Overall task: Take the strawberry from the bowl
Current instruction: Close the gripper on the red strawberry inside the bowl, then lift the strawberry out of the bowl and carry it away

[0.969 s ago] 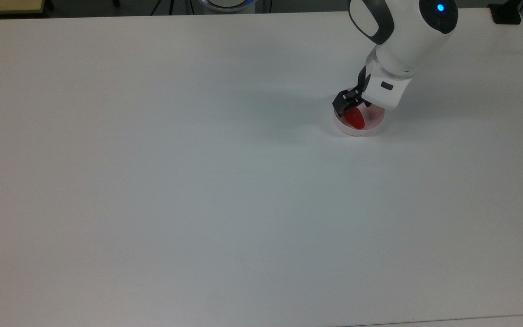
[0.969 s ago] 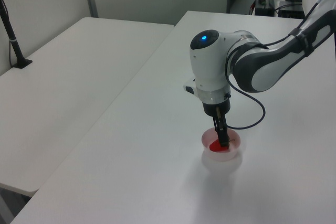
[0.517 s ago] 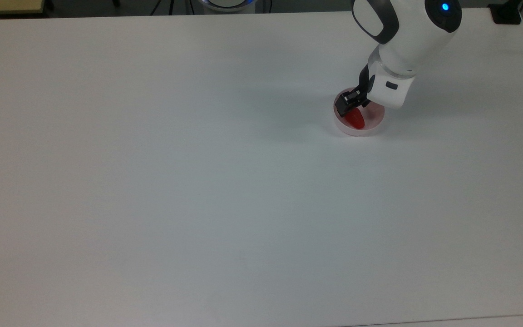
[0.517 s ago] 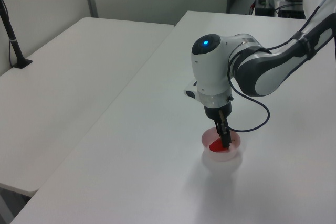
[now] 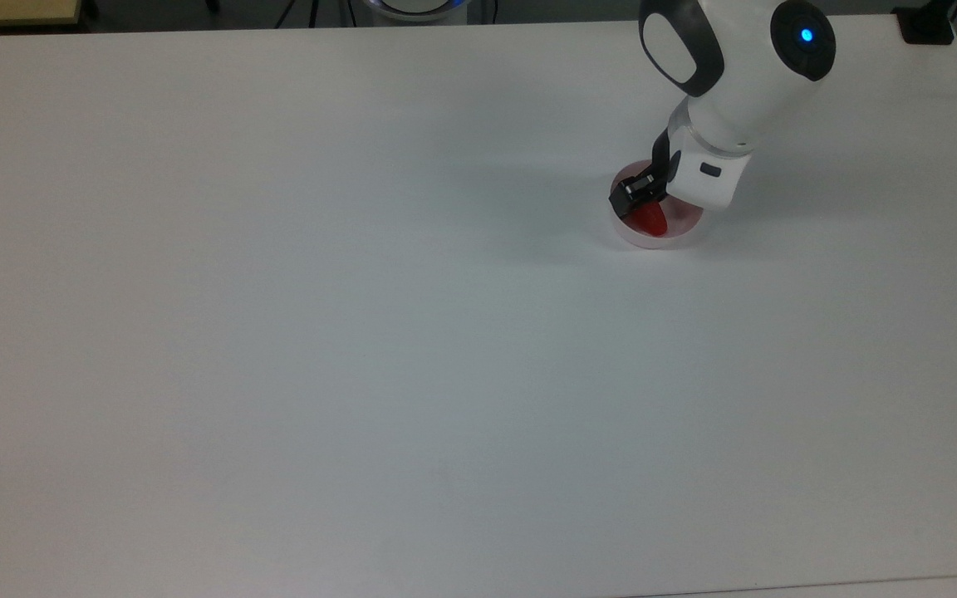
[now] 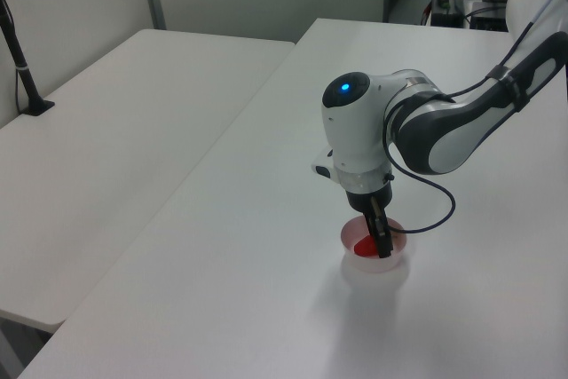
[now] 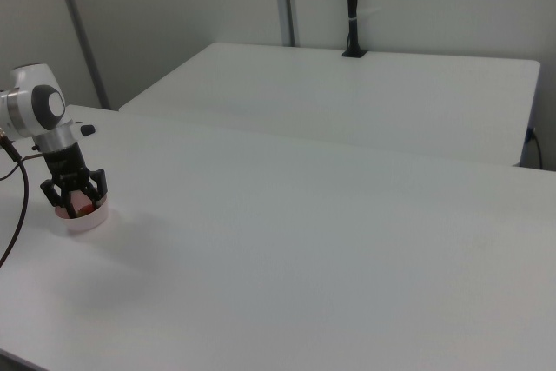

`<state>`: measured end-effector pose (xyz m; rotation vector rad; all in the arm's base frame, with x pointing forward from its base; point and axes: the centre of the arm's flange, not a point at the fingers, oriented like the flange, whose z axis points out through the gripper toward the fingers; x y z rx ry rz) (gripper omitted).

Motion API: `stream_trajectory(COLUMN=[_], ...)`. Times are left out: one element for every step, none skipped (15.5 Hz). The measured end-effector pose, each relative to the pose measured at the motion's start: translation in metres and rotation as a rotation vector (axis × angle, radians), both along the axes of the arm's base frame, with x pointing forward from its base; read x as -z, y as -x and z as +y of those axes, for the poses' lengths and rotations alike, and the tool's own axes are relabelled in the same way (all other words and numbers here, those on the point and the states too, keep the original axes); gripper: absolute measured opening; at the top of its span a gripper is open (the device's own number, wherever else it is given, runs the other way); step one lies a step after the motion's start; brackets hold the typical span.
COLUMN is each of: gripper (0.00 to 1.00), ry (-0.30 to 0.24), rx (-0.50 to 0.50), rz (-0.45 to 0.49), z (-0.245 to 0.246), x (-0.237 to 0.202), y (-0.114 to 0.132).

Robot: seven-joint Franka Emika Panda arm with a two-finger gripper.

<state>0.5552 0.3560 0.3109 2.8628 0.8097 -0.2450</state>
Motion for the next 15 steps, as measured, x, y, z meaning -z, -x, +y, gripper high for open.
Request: stream_trajectory(gripper=[0.63, 0.59, 0.49, 0.44, 0.44, 0.44, 0.44, 0.44, 0.44, 0.44, 0.44, 0.44, 0.44, 0.44, 0.44], ry=[0.0, 0.0, 0.0, 0.0, -0.001, -0.001, -0.002, -0.005, -0.008, -0.013, -0.018, -0.022, -0.026, -0.024, -0.021], rx=[0.0, -0.001, -0.001, -0.001, -0.001, -0.001, -0.001, -0.001, -0.001, -0.001, 0.0, 0.0, 0.001, 0.004, 0.009], rz=[0.001, 0.001, 0.001, 0.0, 0.0, -0.001, -0.002, -0.005, -0.012, -0.02, -0.031, -0.042, -0.056, -0.061, -0.064], z=[0.0, 0.0, 0.0, 0.0, 0.0, 0.0, 0.001, 0.001, 0.002, 0.002, 0.003, 0.003, 0.002, 0.001, -0.002], x=[0.001, 0.001, 0.001, 0.001, 0.0, 0.0, -0.001, -0.003, -0.007, -0.012, -0.02, -0.028, -0.042, -0.053, -0.062], y=[0.0, 0.0, 0.0, 0.0, 0.0, 0.0, -0.001, -0.001, -0.002, -0.003, -0.004, -0.004, -0.004, -0.003, -0.003])
